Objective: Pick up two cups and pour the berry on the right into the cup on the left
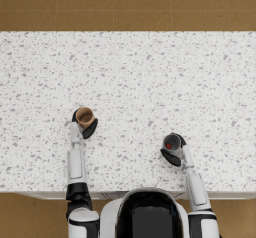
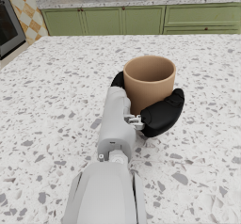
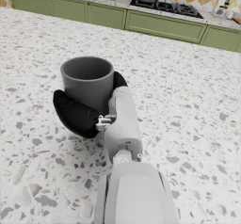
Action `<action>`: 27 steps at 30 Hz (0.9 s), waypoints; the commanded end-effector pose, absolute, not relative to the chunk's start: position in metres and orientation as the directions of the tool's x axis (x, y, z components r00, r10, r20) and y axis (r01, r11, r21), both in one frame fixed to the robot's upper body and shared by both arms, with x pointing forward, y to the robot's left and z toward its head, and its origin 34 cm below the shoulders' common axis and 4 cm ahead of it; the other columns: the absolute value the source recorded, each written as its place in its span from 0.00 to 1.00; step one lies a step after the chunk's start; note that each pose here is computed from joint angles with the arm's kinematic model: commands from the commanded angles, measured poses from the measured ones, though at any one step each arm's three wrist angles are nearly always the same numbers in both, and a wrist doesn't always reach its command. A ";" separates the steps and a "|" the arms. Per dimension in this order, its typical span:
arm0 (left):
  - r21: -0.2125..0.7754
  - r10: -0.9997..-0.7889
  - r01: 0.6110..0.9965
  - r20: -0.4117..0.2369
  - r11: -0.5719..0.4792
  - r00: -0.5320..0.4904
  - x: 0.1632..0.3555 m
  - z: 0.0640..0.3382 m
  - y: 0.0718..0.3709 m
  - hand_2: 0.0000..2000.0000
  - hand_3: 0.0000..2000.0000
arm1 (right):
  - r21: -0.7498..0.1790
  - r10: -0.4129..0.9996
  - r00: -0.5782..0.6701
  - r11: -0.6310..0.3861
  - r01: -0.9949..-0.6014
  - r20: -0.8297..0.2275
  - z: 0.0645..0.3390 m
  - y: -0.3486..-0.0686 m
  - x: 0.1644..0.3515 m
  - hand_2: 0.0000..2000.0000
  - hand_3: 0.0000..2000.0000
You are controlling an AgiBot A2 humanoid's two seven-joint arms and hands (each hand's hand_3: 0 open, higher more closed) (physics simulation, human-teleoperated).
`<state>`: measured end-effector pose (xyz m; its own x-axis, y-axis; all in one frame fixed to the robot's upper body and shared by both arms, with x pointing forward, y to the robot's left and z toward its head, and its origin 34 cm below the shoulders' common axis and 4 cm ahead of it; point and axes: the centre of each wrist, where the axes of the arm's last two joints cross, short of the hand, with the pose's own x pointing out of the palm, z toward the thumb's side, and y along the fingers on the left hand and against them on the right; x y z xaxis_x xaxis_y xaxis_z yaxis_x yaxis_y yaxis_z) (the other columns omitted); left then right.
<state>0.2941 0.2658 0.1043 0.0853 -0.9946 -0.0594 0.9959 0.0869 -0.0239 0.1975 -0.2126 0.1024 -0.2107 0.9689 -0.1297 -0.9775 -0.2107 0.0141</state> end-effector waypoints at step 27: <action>0.239 -0.942 0.923 -0.223 -0.301 -0.250 0.251 0.166 0.158 1.00 0.64 | -0.430 0.961 -0.236 -0.276 -0.860 -0.144 0.237 -0.151 0.305 1.00 0.64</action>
<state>0.2511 0.1635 0.1608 -0.2272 -0.9411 -0.2506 0.9327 -0.2842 0.2219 0.2977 -0.1563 0.2247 -0.2171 0.9608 -0.1725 -0.8761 -0.2697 -0.3997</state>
